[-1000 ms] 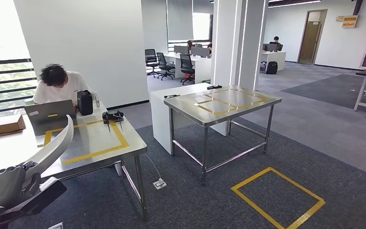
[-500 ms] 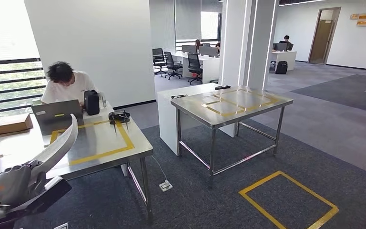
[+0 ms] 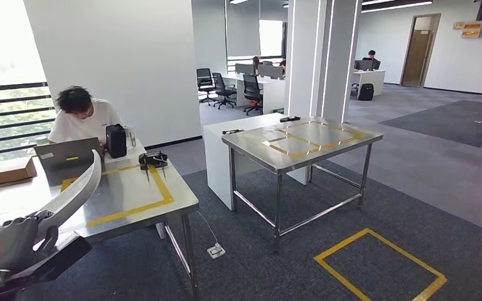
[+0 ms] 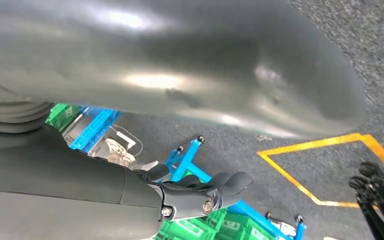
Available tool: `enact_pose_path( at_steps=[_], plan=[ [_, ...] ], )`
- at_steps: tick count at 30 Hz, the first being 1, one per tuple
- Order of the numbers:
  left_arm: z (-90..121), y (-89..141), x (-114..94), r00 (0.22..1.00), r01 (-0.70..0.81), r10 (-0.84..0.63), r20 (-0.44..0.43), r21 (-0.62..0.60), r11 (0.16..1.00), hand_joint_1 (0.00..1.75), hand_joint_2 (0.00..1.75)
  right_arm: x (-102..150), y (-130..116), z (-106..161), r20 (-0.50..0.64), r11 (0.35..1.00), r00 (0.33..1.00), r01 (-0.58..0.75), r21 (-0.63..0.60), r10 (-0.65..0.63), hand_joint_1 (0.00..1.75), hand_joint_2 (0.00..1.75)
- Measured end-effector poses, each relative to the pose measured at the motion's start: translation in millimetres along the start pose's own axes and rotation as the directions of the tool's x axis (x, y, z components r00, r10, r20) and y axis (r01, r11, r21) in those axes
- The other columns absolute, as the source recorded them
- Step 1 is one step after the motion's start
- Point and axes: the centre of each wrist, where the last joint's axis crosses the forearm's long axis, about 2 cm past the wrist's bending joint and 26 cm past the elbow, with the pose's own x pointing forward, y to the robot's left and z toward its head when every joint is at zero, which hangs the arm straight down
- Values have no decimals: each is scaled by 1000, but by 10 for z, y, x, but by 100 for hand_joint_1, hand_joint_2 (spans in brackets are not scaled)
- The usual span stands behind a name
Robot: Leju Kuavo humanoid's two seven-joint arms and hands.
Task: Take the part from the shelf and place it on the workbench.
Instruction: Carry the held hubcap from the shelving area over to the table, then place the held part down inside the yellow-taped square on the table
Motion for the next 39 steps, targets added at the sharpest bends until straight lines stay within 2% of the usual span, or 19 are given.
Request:
enact_pose_path(
  at_steps=[22, 27, 39],
  plan=[
    [-23, -14, 42, 1000, -2, 2, -5, -5, 1000, 157, 175, -16, -16, -2, -16, 1000, 1000, 11, -2, -11, 0, 0],
    [14, -80, 25, 1000, -6, 5, -14, -21, 1000, 157, 175, -28, -15, 0, -23, 1000, 1000, 8, -1, -8, 0, 0],
    [-33, -16, 64, 1000, 1, -1, -7, -14, 1000, 157, 175, -15, -30, -4, -17, 1000, 1000, 9, -5, -9, 0, 0]
  ],
)
